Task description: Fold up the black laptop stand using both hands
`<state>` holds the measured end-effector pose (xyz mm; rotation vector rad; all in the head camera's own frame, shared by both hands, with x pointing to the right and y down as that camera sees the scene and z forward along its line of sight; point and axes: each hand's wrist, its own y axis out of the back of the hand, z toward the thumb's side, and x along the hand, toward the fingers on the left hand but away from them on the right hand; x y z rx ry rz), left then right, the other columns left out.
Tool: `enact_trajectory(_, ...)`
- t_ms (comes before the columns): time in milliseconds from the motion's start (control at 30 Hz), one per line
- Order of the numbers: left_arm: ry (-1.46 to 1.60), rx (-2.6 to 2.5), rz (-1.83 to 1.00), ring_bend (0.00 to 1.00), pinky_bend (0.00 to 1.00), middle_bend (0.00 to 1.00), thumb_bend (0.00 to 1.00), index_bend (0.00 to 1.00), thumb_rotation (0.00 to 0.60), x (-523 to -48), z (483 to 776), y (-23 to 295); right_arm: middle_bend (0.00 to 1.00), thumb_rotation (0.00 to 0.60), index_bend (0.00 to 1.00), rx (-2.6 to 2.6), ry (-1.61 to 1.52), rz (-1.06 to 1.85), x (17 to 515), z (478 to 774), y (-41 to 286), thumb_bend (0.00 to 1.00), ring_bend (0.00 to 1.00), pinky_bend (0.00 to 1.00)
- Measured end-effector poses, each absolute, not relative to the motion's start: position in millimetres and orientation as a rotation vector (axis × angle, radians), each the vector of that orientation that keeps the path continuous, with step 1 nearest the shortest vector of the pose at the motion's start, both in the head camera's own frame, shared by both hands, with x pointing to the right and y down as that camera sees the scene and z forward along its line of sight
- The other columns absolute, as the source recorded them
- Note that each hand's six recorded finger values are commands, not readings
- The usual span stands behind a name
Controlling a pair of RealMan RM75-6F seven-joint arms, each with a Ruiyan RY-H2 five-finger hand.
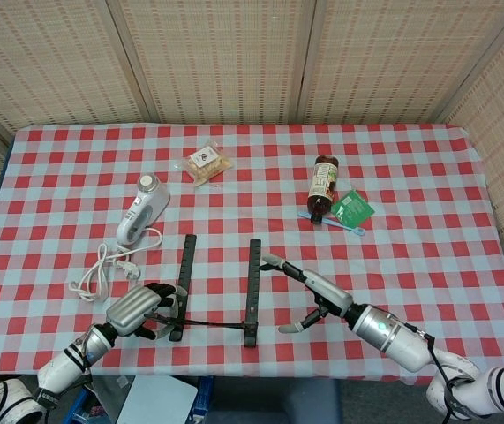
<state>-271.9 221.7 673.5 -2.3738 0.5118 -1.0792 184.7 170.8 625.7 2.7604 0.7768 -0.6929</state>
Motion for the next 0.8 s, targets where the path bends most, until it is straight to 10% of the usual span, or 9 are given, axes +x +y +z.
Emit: enact_trajectory(800, 0.517, -2.374, -1.075, 0.24, 0.28, 0.24, 0.39, 0.42, 0.600, -271.2, 669.8, 222.0, 0.11, 0.600, 0.00, 2.831, 0.654, -0.801, 180.0, 630.4, 190.0, 0.07, 0.00, 0.03)
